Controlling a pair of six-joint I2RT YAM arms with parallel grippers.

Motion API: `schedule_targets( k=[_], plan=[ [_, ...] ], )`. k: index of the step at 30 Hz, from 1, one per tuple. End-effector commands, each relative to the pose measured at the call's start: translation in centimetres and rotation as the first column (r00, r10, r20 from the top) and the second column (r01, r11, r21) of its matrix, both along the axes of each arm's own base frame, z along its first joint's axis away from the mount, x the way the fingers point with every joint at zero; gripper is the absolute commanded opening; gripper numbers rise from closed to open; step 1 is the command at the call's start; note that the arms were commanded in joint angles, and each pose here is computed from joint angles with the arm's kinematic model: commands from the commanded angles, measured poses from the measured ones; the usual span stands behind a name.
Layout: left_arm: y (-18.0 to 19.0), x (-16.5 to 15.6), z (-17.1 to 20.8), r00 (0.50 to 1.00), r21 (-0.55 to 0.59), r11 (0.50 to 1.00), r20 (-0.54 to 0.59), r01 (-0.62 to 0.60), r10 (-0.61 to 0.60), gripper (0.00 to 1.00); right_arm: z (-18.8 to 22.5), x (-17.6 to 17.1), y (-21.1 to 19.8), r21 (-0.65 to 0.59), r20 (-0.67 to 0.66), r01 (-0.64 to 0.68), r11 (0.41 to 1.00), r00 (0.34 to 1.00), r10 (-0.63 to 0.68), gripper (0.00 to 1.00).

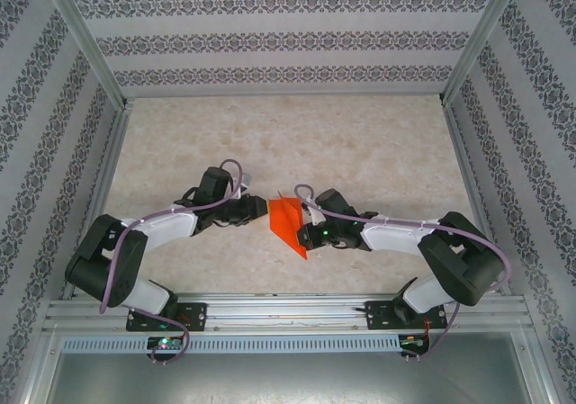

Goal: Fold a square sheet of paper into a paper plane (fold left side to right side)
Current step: Fourth fold the wing at the center of the table.

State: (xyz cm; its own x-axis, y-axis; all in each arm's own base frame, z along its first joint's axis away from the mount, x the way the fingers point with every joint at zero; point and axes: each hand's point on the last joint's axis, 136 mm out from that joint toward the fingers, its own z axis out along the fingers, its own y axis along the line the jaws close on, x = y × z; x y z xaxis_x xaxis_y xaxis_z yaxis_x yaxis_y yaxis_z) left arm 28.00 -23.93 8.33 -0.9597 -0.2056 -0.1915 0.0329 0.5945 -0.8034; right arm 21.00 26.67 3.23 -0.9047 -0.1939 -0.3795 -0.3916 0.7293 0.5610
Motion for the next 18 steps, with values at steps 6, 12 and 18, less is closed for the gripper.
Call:
schedule_targets(
  k=[6, 12, 18],
  plan=[
    [-3.4, -0.3, -0.7, 0.998, -0.004, 0.998, -0.008, 0.062, -0.062, 0.32, -0.1, -0.4, 0.6, 0.082, -0.059, -0.028, 0.996, 0.998, 0.033, 0.00],
    [-4.9, -0.3, -1.7, 0.996, 0.022, 0.996, -0.019, 0.089, -0.088, 0.40, -0.2, -0.4, 0.7, 0.087, -0.067, -0.026, 0.996, 0.997, 0.032, 0.00],
    [-6.1, -0.2, -2.2, 0.994, 0.028, 0.994, -0.021, 0.107, -0.106, 0.42, -0.4, -0.4, 0.7, 0.086, -0.076, -0.022, 0.996, 0.997, 0.029, 0.00]
  ],
)
